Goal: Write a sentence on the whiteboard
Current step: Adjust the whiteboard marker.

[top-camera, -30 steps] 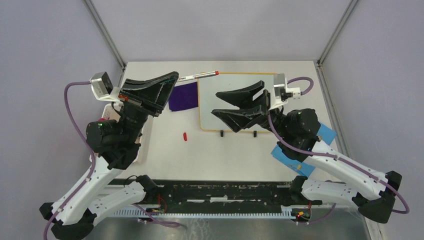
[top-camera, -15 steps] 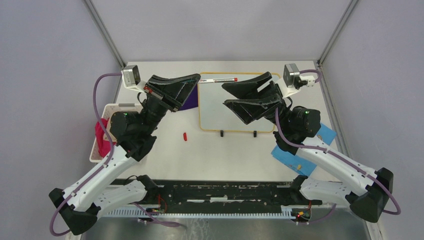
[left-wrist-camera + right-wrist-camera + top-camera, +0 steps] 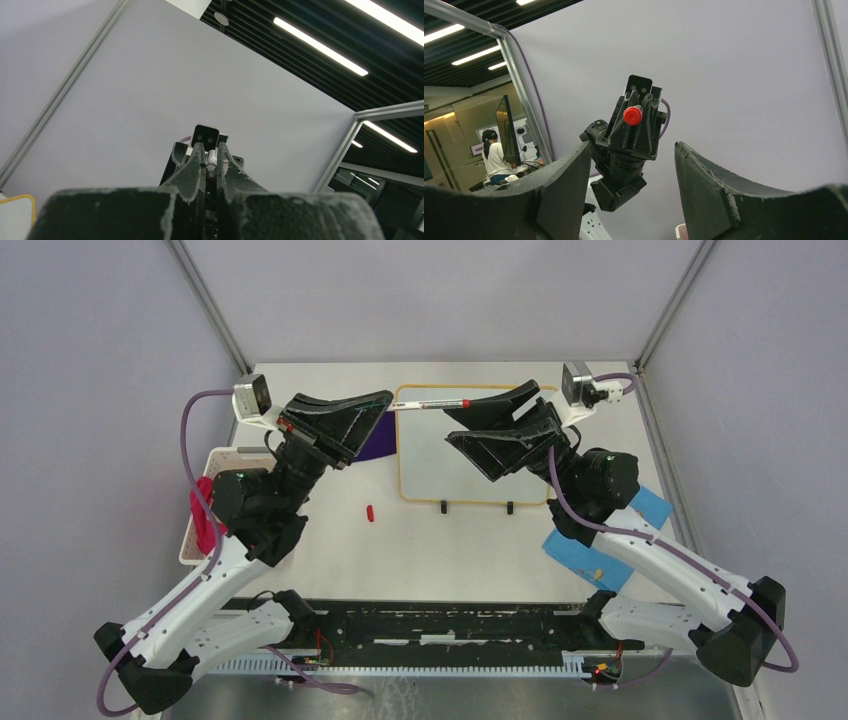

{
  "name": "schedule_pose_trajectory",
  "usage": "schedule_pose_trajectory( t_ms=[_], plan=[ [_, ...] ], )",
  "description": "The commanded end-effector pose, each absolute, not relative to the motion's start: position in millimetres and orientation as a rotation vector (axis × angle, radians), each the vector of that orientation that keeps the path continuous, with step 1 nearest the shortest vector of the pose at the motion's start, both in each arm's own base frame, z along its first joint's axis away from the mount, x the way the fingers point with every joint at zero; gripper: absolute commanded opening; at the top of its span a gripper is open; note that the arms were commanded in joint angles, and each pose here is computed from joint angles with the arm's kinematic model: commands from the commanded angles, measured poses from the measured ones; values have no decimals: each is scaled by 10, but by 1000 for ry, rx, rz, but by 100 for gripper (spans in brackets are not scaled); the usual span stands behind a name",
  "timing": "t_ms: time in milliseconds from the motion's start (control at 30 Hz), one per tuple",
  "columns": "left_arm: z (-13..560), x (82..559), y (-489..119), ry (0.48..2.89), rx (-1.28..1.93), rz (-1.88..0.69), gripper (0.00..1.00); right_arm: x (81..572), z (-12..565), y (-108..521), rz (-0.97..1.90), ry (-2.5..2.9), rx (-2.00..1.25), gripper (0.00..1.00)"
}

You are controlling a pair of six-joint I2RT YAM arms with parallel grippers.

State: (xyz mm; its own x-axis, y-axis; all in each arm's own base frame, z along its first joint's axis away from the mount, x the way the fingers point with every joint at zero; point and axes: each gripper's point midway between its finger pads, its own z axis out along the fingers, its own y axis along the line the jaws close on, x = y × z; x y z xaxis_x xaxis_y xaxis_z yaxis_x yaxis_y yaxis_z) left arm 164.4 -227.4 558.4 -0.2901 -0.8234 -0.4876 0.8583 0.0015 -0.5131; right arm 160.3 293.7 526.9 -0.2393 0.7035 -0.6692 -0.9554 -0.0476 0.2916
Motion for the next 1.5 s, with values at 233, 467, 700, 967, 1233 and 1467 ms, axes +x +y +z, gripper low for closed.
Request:
schedule_pose_trajectory(
  t_ms=[233, 467, 700, 967, 1233, 1467],
  plan=[
    [5461, 1769, -2408, 983, 70, -1598, 2, 1620, 5474, 2888, 1650, 805, -375, 61],
    [5391, 1817, -2462, 1030, 77, -1584, 2, 1680, 5410, 2877, 1616, 841, -365, 48],
    [5367, 1815, -2492, 1075, 87, -1582, 2, 1735, 5343, 2830, 1597, 866, -361, 46],
    [5355, 1824, -2559, 1157, 136, -1539, 2, 1787, 5201, 2816, 1558, 936, -389, 43],
    [5340, 1831, -2641, 1193, 172, -1544, 2, 1798, 5122, 2807, 1549, 968, -392, 35],
    [5333, 1840, -2707, 1205, 190, -1563, 2, 1782, 5114, 2807, 1550, 970, -399, 34]
  ],
)
